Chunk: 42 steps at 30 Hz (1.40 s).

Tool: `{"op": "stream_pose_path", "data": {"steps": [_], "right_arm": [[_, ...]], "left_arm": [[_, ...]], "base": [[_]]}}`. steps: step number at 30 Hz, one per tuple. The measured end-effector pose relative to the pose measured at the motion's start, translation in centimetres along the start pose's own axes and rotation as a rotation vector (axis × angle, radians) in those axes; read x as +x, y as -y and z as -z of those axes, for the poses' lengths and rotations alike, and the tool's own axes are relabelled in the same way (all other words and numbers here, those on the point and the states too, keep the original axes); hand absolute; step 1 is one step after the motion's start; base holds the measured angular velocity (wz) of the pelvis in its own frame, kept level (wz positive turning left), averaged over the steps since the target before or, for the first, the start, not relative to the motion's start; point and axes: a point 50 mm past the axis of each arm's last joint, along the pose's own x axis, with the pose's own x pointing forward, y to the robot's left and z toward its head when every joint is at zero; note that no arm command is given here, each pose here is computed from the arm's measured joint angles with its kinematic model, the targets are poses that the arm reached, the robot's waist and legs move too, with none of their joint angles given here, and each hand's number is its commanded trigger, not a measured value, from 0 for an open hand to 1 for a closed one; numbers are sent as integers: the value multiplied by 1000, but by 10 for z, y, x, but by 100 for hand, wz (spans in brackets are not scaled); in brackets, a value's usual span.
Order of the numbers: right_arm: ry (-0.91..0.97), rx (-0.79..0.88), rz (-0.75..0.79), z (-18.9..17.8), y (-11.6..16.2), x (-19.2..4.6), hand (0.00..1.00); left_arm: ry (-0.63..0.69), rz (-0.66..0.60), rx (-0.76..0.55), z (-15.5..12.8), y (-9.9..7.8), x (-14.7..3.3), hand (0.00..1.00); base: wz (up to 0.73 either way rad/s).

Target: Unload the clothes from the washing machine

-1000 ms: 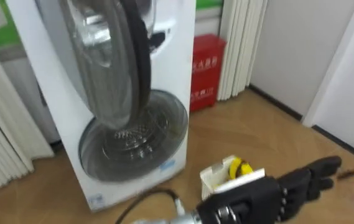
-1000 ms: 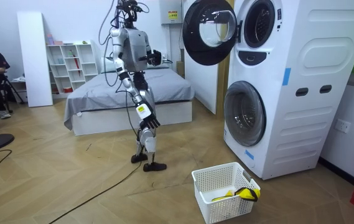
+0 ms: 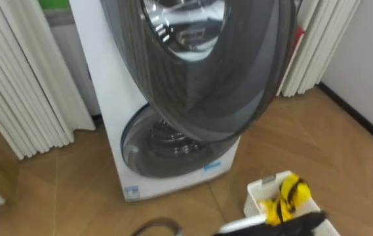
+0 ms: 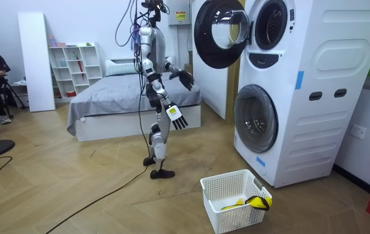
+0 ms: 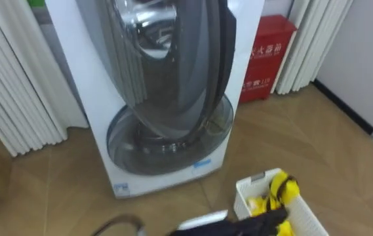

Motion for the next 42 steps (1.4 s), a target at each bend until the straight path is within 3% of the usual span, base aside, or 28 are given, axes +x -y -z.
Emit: {"op": "stream_pose_path", "data": {"steps": [6, 10, 13, 18, 21, 25, 31, 34, 37, 42], "right_arm": [[-9, 55, 62, 9, 8, -4, 0], [-28, 46, 82, 15, 9, -7, 0], [-11, 56, 98, 12, 9, -7, 0], [-23, 93, 110, 17, 4, -8, 0], [-31, 87, 110, 20, 3, -9, 0], [-52, 69, 126, 26, 2, -11, 0], [-65, 76, 136, 32, 0, -13, 0], [-60, 87, 126, 31, -3, -12, 0], [-64, 86, 109, 32, -4, -12, 0], [-47, 78, 80, 24, -4, -9, 0]], "left_arm": [[-110, -491, -156, 45, -46, -55, 0], [-111, -733, -189, 50, -65, -82, 0], [-4, -908, -183, 30, -80, -94, 0], [290, -1102, -10, -46, -90, -107, 0], [428, -1152, 111, -87, -92, -108, 0], [532, -1222, 196, -113, -88, -113, 0], [758, -1248, 349, -166, -72, -116, 0], [858, -1256, 506, -195, -60, -115, 0], [932, -1229, 620, -219, -52, -111, 0], [960, -995, 731, -244, -28, -76, 0]], "base": [[15], [10], [8], [11], [7], [4], [2], [-4], [-6], [0]]}}
